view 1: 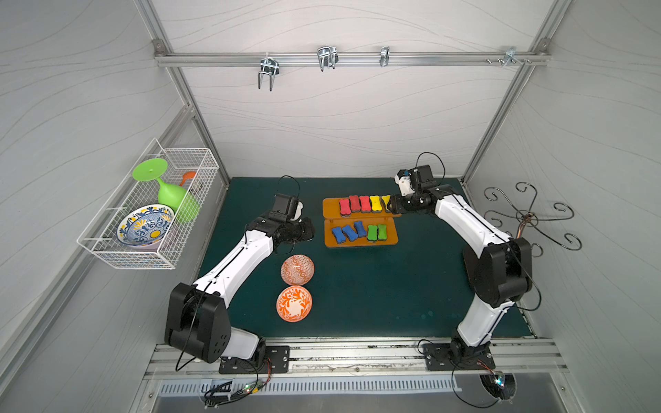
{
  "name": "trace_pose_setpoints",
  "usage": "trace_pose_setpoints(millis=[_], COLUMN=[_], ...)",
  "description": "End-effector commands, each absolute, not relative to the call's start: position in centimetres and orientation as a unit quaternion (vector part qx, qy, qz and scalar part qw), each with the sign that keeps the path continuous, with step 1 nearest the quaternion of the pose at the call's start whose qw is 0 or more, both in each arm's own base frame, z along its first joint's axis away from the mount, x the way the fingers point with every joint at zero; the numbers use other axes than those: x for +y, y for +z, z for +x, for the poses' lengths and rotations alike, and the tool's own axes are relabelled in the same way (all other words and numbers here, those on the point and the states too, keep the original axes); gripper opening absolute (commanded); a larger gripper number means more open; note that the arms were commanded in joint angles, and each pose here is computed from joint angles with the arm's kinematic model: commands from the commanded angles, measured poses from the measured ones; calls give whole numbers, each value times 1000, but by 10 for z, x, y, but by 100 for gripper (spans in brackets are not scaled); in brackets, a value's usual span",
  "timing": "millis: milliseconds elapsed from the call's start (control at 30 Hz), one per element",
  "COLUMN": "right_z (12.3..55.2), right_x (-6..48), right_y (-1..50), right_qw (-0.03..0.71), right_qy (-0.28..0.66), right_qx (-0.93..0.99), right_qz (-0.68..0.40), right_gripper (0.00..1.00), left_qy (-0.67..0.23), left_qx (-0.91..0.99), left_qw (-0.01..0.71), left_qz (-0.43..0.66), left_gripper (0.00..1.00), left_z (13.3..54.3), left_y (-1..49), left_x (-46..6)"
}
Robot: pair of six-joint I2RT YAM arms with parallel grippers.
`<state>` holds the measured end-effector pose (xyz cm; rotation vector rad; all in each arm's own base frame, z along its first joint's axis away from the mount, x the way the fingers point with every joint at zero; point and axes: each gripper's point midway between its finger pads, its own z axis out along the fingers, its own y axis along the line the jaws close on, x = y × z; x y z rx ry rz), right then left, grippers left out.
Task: Remove the whiteboard erasers from the shelf
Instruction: Pick up the whiteboard eraser from the shelf.
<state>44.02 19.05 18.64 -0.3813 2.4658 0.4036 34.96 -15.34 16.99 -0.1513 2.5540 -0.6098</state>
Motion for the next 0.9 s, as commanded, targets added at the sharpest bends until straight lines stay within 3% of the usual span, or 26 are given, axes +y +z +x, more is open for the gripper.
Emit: trace_pose_setpoints(millis=[0, 333, 867], right_z=[442, 452, 462], right_x=[198, 201, 207], right_y=[206, 202, 178], right_qw=[322, 322, 299], right_qy=[152, 133, 92], right_qx=[921, 922, 932], right_qz=[-161, -170, -181], right_gripper=[60, 64, 54], left_qy=[-234, -246, -247], left_qx=[934, 933, 932], left_qw=[264, 258, 259], left_qz=[-48, -50, -50], left_gripper=[26, 26, 26], left_z=[351, 351, 350], left_y=[177, 176, 177], left_x=[-157, -161, -161])
